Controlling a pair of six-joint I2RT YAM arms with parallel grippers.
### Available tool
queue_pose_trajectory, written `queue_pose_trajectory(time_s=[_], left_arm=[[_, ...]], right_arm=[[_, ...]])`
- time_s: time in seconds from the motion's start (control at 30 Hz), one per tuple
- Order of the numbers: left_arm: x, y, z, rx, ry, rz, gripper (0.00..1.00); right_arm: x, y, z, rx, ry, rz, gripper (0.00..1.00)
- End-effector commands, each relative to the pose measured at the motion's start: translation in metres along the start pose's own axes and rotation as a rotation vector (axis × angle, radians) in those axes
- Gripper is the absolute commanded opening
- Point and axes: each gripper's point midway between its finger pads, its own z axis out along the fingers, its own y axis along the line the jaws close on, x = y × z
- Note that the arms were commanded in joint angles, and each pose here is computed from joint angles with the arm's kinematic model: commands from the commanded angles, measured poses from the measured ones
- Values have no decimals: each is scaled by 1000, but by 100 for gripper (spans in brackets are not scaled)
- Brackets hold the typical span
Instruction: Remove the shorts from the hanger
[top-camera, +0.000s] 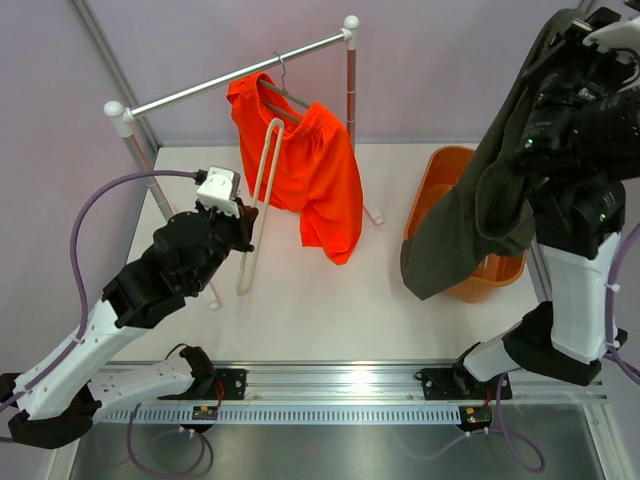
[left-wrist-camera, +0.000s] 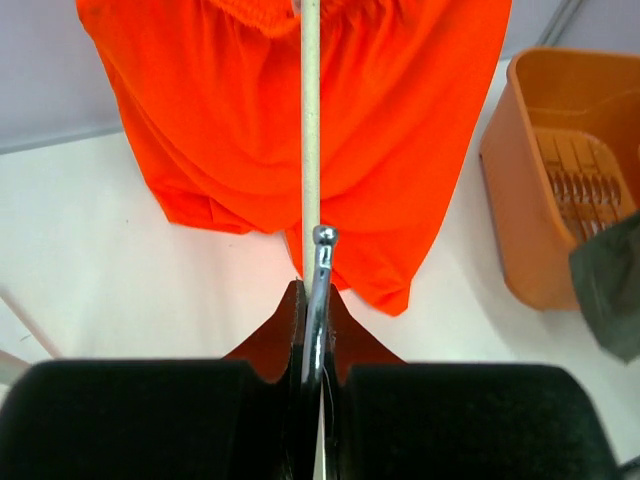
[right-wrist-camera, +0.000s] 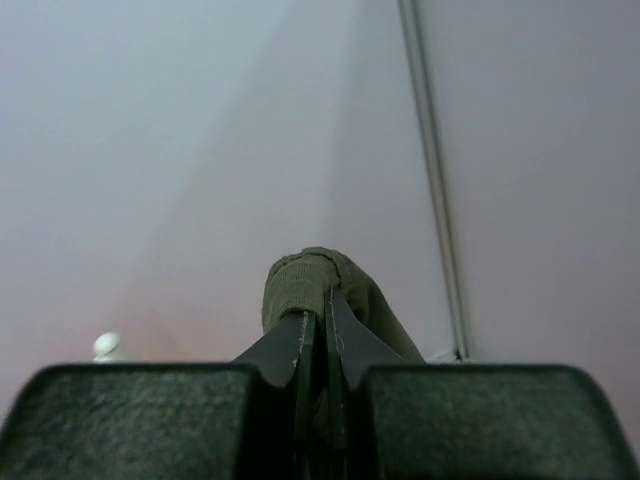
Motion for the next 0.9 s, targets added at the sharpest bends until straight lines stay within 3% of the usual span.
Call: queue_pose_trajectory(time_s=[0.0,0.2,0.37,0.43,0.47,0.5,0.57,0.6,0.67,0.7,0.73,0.83,0.87], left_arm=[[-7,-3,-9,41,-31,-33,0],[5,4,-15,33,-17,-18,0],[19,8,-13,21,-3,-4,0],[21,7,-12,22,0,-4,0],[22,7,-11,20,1,0,0],[23,8,-11,15,4,2,0],[23,9,-11,13,3,4,0],[23,9,-11,11,-1,0,0],[23,10,-12,10,-1,-2,0],[24,10,-11,6,-1,-1,0],[23,11,-11,2,0,0,0],[23,14,-10,-20,5,2,0],[19,14,-11,-27,1,-6,0]], right_arm=[[-20,-12,19,84,-94,16,0],[0,-25,59,191,-130,-10,0],[41,-28,76,199,-50,-1,0],[81,-33,82,217,29,-48,0],[82,-35,76,205,34,20,0],[125,-33,78,196,116,-30,0],[144,-39,64,185,151,25,0],[193,-42,59,190,240,-26,0],[217,-53,41,205,280,25,0],[263,-61,29,215,362,-21,0],[278,-63,22,205,390,-15,1],[326,-73,-4,196,501,-10,21],[332,-73,-8,191,521,3,42]])
